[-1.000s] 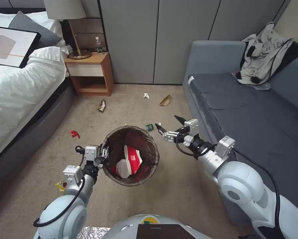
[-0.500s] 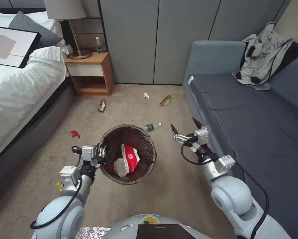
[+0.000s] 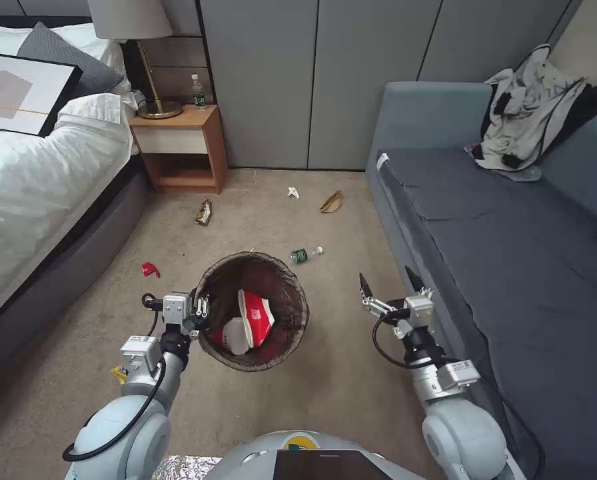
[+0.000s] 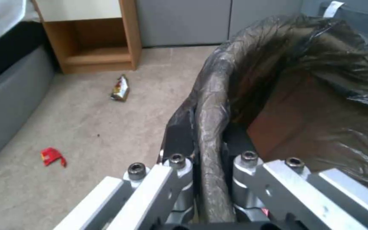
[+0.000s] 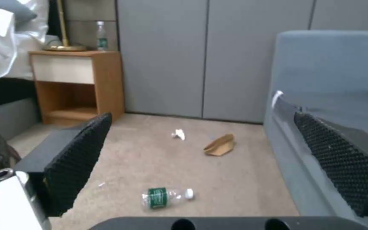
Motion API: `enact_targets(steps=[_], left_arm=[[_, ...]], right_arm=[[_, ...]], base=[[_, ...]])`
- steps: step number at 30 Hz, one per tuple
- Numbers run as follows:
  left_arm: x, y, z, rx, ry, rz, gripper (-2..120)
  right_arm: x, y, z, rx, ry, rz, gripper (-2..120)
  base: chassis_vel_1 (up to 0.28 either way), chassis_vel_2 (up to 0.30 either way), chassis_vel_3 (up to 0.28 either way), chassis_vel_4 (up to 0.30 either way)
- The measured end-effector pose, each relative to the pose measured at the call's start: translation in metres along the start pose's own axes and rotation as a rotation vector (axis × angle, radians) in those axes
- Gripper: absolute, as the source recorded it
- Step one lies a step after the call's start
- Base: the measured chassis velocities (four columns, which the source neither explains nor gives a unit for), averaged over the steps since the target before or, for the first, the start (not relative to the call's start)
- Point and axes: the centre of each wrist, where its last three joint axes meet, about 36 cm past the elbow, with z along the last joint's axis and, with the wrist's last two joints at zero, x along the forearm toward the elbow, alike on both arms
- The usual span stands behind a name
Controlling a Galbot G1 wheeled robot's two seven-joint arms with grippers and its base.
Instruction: Pick up the trash bin, then pick up the garbage from the floor and place it into the trash bin.
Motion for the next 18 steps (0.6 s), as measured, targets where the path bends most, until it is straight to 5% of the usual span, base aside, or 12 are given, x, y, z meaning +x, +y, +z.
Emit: enact_targets(steps=[18], left_arm=[[0.0016, 0.0046, 0.0042, -0.022, 0.014, -0.049, 5]], right_arm=[[-0.0024, -0.0016, -0.0075, -0.029, 0.006, -0.014, 100]], base=[[0.0, 0.0, 0.0, 0.0]])
